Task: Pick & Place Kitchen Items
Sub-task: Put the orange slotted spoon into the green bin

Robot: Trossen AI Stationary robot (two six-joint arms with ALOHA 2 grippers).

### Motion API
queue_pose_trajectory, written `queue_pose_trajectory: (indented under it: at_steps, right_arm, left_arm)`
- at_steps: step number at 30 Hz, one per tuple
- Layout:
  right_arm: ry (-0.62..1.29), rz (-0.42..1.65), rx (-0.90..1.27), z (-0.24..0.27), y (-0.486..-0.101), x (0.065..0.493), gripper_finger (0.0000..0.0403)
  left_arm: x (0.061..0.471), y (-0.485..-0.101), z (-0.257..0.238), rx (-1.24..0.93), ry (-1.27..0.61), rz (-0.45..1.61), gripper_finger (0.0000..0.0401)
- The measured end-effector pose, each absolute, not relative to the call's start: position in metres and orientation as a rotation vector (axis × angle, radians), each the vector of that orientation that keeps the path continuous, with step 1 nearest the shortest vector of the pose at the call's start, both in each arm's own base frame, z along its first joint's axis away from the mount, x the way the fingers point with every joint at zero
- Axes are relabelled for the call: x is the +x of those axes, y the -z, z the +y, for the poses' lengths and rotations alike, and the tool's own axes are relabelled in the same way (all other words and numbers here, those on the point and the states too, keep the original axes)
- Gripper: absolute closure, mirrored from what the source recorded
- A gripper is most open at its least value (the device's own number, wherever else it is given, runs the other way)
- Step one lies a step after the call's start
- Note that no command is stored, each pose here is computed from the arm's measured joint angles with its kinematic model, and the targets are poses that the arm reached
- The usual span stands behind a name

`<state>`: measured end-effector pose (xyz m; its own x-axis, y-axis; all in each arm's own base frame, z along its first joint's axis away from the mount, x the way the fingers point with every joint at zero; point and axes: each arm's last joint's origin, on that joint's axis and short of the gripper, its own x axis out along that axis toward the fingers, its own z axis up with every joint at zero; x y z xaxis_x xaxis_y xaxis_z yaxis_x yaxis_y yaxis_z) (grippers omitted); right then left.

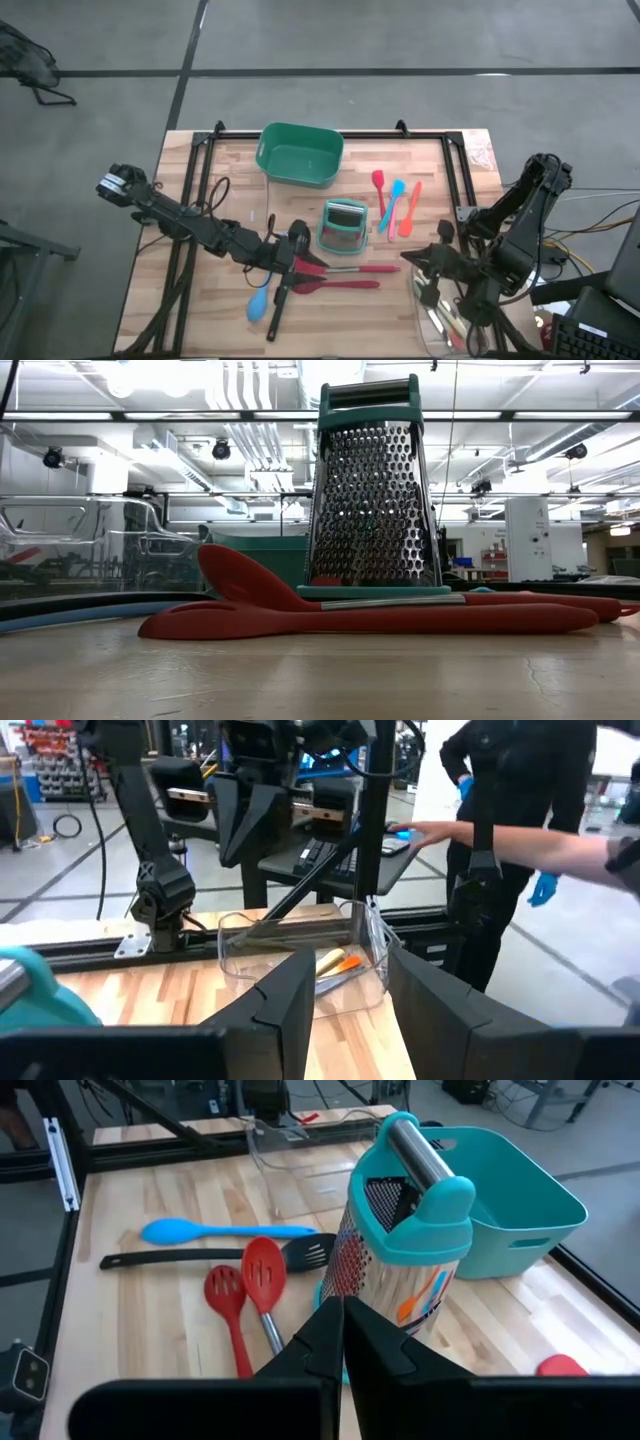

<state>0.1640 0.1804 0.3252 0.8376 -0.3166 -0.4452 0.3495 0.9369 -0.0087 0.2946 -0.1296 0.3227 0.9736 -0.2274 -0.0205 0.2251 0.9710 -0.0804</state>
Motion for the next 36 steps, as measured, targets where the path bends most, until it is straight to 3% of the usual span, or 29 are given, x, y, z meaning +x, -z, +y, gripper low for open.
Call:
queue_pose_trajectory:
  at_steps: [36]
  right_arm:
    - [0.353, 0.458, 0.074, 0.18, -0.325, 0.164, 0.0394]
  left_arm:
    - [0.302, -0.325, -0.111, -0.22, 0.138, 0.008, 0.0265]
